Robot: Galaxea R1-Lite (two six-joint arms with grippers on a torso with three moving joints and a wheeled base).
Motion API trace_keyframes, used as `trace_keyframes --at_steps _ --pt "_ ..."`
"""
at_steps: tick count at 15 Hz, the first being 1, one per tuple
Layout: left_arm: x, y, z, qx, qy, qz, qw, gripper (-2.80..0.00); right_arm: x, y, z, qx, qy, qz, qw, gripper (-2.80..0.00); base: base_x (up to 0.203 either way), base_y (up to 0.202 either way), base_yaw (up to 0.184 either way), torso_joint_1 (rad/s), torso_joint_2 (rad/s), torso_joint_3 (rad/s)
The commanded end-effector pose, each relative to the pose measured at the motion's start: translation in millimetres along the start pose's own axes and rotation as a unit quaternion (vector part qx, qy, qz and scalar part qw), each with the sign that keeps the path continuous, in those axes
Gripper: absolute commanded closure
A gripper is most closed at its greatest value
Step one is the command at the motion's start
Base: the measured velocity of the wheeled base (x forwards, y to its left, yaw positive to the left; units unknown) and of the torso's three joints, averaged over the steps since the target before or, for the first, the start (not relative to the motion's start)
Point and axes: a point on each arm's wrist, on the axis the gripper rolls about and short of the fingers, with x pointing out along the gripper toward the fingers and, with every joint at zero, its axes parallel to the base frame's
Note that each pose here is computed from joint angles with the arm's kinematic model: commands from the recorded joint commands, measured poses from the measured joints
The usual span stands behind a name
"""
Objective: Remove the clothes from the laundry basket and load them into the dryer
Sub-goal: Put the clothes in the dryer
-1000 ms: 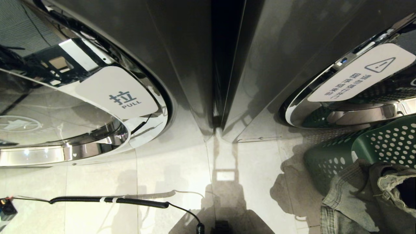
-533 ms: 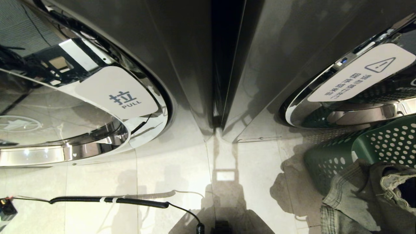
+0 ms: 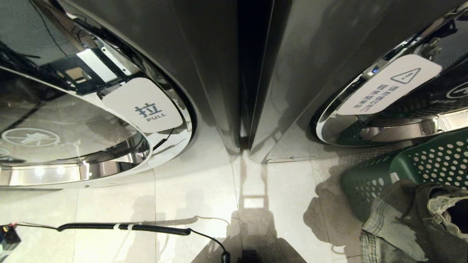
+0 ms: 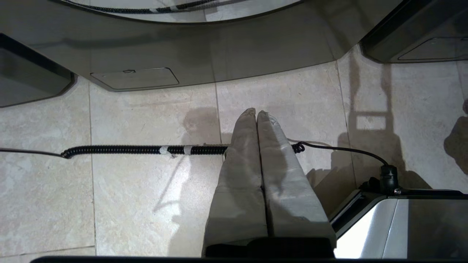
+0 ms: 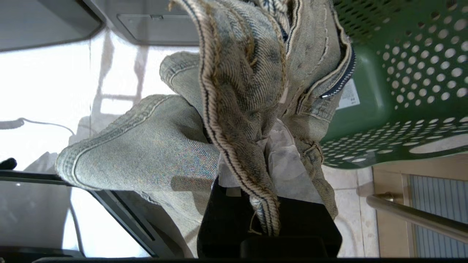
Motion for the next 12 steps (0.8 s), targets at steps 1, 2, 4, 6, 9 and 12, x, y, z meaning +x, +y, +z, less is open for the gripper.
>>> trace_keyframes --at_steps 1,2,4,6,9,12 --pt "-0.1 0.0 -0.1 -0.001 -0.001 0.000 1.0000 0.00 0.0 0.0 0.0 0.000 0.000 0.000 1.000 0.00 0.000 0.000 0.000 -0.002 0.00 0.198" --pt "-0.1 0.0 -0.2 -0.001 -0.001 0.000 1.0000 0.00 0.0 0.0 0.0 0.000 0.000 0.000 1.000 0.00 0.000 0.000 0.000 -0.002 0.01 0.198" --pt "0.0 0.0 -0.4 -0.001 -0.001 0.000 1.0000 0.00 0.0 0.0 0.0 0.000 0.000 0.000 1.000 0.00 0.000 0.000 0.000 0.002 0.00 0.208" --pt "0.0 0.0 -0.4 -0.001 -0.001 0.000 1.0000 0.00 0.0 0.0 0.0 0.000 0.000 0.000 1.000 0.00 0.000 0.000 0.000 0.005 0.00 0.203" --pt "-0.2 0.0 0.0 -0.001 -0.001 0.000 1.0000 0.00 0.0 0.0 0.0 0.006 0.000 0.000 1.000 0.00 0.000 0.000 0.000 0.002 0.00 0.211" --pt "-0.2 0.0 0.0 -0.001 -0.001 0.000 1.0000 0.00 0.0 -0.1 0.2 0.012 -0.001 -0.002 1.000 0.00 0.000 0.000 0.000 0.003 0.00 0.209"
